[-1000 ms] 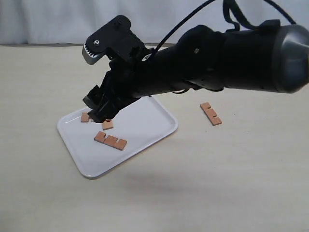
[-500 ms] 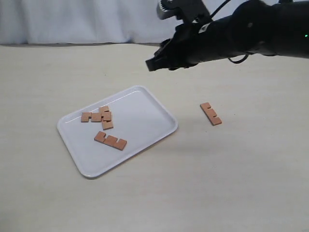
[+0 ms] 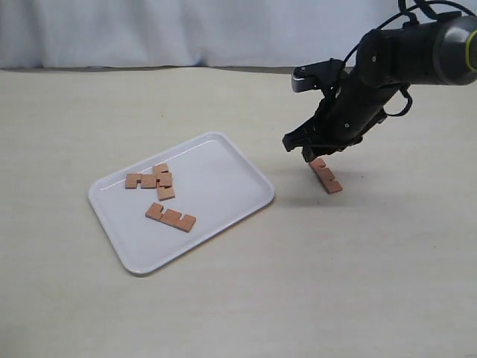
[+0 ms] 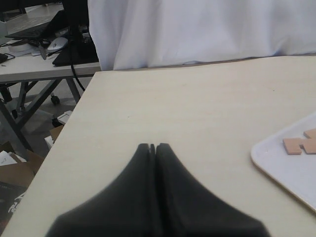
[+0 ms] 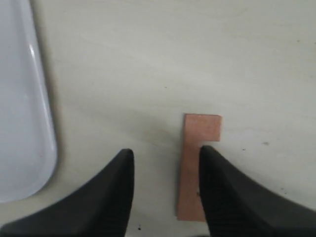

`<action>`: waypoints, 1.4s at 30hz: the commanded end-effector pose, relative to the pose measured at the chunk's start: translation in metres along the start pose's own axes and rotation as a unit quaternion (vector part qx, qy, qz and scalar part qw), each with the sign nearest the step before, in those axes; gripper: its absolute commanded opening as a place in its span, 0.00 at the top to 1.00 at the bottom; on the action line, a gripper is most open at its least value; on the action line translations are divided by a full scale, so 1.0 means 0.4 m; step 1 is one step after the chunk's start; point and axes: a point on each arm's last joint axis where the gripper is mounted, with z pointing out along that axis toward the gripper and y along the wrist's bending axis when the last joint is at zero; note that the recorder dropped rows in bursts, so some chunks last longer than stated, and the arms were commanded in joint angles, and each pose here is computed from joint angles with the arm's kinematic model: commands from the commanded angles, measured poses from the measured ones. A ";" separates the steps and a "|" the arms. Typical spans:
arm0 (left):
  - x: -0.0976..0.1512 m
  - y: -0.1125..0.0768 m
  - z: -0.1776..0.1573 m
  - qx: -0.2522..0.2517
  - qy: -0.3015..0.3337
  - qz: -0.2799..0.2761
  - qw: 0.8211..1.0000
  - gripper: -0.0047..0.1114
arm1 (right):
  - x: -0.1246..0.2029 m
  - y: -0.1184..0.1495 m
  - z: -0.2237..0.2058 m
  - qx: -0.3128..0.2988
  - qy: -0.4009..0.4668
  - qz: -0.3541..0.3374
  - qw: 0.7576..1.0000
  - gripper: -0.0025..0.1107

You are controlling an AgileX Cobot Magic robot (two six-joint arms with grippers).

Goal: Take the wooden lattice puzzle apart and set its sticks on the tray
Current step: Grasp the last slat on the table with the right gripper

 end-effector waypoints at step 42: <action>-0.001 0.000 0.000 0.000 -0.006 -0.003 1.000 0.96 | 0.080 0.052 -0.129 -0.025 -0.018 0.010 0.999 0.94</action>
